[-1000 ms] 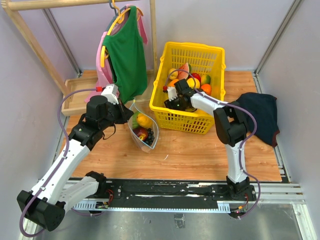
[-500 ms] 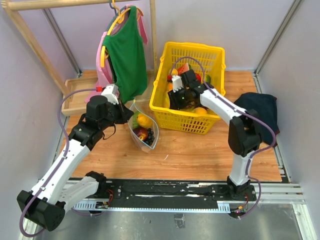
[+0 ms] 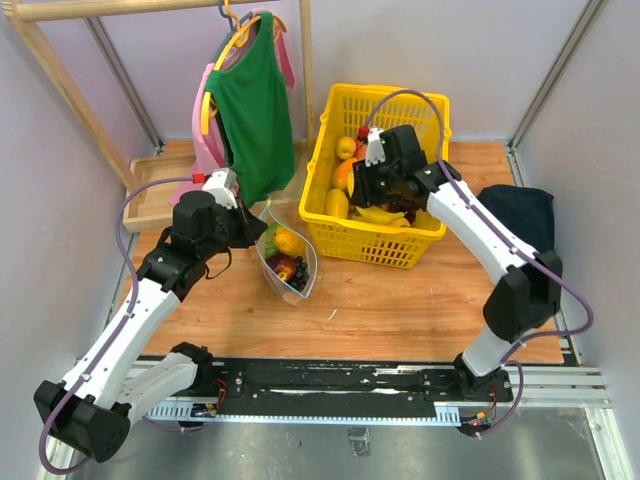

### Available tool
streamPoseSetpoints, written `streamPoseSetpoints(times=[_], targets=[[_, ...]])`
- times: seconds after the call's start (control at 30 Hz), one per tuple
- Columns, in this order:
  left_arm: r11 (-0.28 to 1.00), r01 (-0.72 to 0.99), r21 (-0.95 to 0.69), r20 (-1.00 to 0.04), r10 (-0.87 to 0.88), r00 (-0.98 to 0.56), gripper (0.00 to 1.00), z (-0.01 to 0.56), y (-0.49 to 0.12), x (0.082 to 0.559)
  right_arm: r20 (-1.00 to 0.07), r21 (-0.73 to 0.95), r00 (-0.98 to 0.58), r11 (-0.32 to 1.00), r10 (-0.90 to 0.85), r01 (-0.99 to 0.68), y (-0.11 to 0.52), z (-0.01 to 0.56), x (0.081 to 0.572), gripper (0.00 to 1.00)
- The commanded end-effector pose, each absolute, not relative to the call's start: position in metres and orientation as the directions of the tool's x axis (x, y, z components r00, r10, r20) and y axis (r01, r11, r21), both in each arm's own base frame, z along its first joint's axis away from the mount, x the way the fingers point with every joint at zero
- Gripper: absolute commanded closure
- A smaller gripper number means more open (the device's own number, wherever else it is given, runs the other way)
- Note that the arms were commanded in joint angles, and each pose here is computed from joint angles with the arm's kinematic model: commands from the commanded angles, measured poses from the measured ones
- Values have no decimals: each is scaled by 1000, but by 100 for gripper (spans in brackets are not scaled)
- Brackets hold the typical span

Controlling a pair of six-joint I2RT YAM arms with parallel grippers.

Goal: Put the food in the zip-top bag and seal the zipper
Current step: Pick up the fake fruit from the bin, then place the fake fruit in the zipper food storage bag.

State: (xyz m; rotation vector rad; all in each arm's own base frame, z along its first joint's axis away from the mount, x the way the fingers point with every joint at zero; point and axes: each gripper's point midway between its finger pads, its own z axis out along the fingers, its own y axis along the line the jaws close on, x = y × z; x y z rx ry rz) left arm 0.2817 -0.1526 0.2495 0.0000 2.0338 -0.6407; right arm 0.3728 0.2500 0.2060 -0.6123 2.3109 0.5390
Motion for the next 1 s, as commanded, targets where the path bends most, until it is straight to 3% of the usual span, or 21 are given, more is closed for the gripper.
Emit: streamPoseSetpoints(times=[0.0, 0.53, 0.97], targets=[[852, 287, -439, -832, -265, -487, 100, 262, -153, 286, -787, 243, -602, 828, -137, -506, 252, 271, 360, 81], [850, 288, -441, -832, -267, -486, 100, 262, -154, 285, -895, 369, -437, 708, 96, -602, 308, 357, 298, 82], [849, 288, -442, -831, -267, -487, 100, 261, -154, 286, -859, 511, -455, 404, 233, -758, 396, 375, 238, 81]])
